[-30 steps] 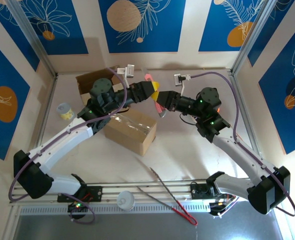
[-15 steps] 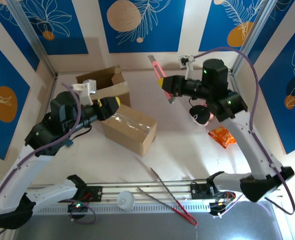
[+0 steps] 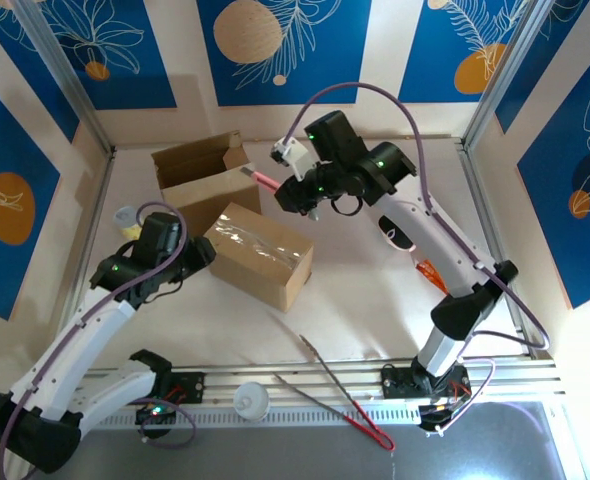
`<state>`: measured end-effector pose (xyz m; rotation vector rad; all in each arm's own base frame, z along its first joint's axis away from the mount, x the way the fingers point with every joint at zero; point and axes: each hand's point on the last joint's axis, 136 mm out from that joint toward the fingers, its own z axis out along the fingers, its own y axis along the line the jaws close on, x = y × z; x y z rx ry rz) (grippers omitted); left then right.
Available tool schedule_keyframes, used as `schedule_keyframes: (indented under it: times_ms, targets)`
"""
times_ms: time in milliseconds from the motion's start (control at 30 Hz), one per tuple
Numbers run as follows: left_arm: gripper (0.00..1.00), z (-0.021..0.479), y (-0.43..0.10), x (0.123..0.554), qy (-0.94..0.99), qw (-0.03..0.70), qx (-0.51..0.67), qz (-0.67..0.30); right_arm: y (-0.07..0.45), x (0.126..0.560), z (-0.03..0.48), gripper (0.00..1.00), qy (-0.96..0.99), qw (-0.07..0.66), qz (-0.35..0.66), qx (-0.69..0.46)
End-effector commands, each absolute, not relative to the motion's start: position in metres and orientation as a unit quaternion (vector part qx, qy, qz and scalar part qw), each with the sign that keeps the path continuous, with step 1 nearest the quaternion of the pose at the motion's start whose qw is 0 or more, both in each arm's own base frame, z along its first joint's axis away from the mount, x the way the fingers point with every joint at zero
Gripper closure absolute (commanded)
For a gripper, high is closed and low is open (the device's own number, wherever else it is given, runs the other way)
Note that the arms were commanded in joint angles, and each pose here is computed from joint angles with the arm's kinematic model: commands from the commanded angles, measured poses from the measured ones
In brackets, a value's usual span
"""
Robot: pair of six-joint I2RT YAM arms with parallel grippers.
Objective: Unpack the express box
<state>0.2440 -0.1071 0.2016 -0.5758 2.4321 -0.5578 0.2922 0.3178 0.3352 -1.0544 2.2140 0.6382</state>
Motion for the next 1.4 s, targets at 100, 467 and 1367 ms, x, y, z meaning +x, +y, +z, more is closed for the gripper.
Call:
schedule_keyframes:
  times_ms: [100,467,1367]
  targets:
    - [0.52,0.196,-0.109,0.261,0.886,0.3,-0.253,-0.249,0.333,0.294,0.311,1.0,0.823,0.283,0.18,-0.458]
    - [0.54,0.191,-0.114,0.288,0.86,0.321,-0.279,-0.284,0.372,0.287,0.27,1.0,0.815,0.24,0.16,-0.503]
    - [0.55,0.17,-0.104,0.316,0.862,0.321,-0.289,-0.266,0.388,0.294,0.229,1.0,0.843,0.204,0.108,-0.485]
